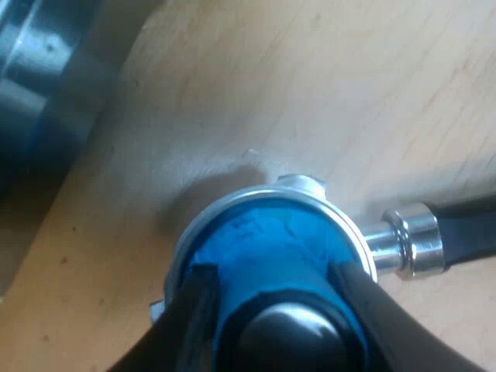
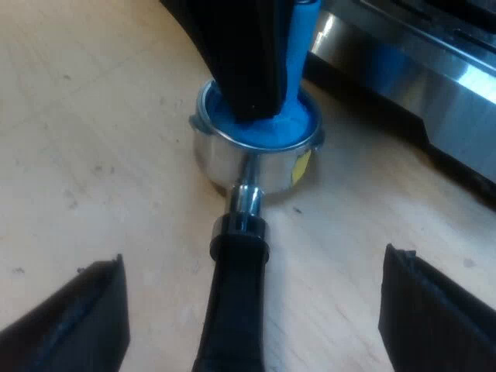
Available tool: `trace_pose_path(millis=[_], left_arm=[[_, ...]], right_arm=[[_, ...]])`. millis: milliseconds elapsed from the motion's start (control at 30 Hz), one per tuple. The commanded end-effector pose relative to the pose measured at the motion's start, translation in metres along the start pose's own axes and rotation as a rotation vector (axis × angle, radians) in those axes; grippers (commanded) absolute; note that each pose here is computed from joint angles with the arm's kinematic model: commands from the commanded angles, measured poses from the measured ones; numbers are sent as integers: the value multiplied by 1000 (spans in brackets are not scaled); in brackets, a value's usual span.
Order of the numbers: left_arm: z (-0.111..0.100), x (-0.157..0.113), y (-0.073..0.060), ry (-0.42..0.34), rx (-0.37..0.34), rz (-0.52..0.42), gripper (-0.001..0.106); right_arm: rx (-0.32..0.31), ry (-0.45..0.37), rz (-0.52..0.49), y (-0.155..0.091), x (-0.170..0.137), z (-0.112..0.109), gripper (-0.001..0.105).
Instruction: Grind coffee beans and then tamp
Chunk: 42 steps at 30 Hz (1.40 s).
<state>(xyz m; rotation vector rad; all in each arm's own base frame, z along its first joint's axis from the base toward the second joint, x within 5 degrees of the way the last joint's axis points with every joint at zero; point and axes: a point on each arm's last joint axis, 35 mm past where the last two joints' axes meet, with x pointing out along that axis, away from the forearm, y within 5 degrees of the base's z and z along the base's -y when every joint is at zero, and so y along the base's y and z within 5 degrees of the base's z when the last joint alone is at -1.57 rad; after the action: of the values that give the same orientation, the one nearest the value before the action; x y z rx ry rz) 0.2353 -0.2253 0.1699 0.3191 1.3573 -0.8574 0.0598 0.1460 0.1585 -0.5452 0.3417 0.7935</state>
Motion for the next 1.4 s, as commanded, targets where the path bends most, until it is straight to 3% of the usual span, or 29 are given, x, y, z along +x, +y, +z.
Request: trace_pose_path(millis=[33,333,633,833,1067,1267,1400], left_arm=[[-19,13,2,104,-31,29,0],[-3,-39,-13,-79,19,29,0],[9,-89,-25,-179,41,82,0],[-7,-116,-32,-187,41,98,0],[-33,-131,-36,-214,16,115,0],[-58,-124,-30,-213,-54,113,0],[-67,-123,-17,-213,-112,121,0]], right_arm=[[8,-6,-7,-1,0,0,69],[8,-7,-7,-1,0,0,69],[22,-80,-14,-2,-1,12,69],[-3,-123,-22,-5,-2,30,69],[29,-185,-28,-9,-6,56,69],[1,-164,75,-9,-10,74,69],[-5,-154,119,-9,-12,80,69]])
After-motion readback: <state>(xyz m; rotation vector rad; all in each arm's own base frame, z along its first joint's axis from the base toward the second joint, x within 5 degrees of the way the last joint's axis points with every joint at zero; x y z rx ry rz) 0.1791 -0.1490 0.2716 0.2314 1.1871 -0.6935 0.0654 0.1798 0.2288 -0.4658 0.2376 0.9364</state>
